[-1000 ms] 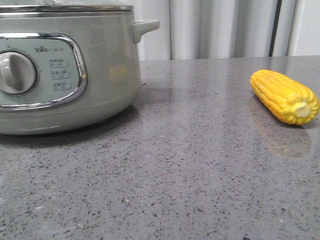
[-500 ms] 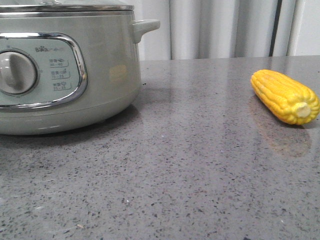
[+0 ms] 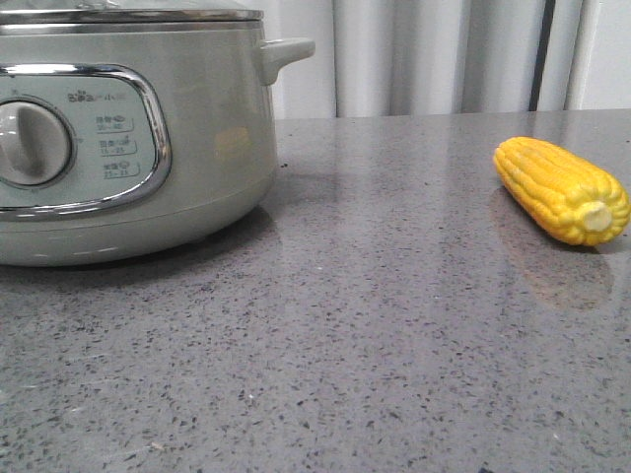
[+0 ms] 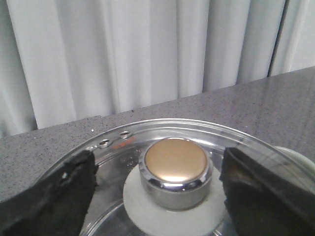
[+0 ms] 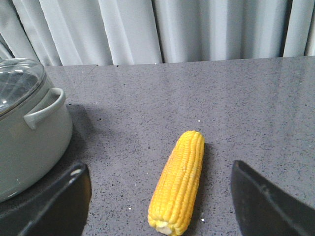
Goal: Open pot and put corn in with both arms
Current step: 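Lift the glass lid off the pot with the left gripper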
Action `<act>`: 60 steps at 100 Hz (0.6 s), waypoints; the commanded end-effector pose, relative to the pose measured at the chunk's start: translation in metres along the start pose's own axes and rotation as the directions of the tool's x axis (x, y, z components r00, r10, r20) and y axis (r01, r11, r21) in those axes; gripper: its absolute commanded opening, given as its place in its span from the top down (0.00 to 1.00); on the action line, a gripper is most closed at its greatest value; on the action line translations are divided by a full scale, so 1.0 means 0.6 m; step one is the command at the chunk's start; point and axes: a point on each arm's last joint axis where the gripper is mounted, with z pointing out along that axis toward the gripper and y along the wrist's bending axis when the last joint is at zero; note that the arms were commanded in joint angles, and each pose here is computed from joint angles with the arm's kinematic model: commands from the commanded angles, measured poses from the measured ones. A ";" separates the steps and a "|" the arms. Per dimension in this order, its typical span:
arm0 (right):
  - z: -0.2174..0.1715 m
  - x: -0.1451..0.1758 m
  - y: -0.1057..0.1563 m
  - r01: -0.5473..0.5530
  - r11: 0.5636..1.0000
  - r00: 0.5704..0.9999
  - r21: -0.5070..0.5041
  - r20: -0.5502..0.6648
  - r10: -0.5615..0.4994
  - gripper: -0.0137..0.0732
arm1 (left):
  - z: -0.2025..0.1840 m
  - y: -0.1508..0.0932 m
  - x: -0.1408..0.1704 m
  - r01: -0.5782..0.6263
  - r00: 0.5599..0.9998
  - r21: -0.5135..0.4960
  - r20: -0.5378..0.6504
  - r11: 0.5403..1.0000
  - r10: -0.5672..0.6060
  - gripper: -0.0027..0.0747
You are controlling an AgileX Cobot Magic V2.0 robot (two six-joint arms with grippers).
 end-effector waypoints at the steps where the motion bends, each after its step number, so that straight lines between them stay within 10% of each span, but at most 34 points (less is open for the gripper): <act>1: -0.004 -0.030 0.001 0.022 1.000 0.994 0.007 0.104 -0.023 0.25 | 0.009 0.001 -0.034 0.010 0.992 -0.026 0.124 1.000 -0.007 0.31; 60: -0.004 -0.028 0.001 0.022 1.000 0.996 0.007 0.091 -0.023 0.25 | 0.038 -0.006 -0.016 0.015 0.996 -0.020 0.092 1.000 -0.013 0.33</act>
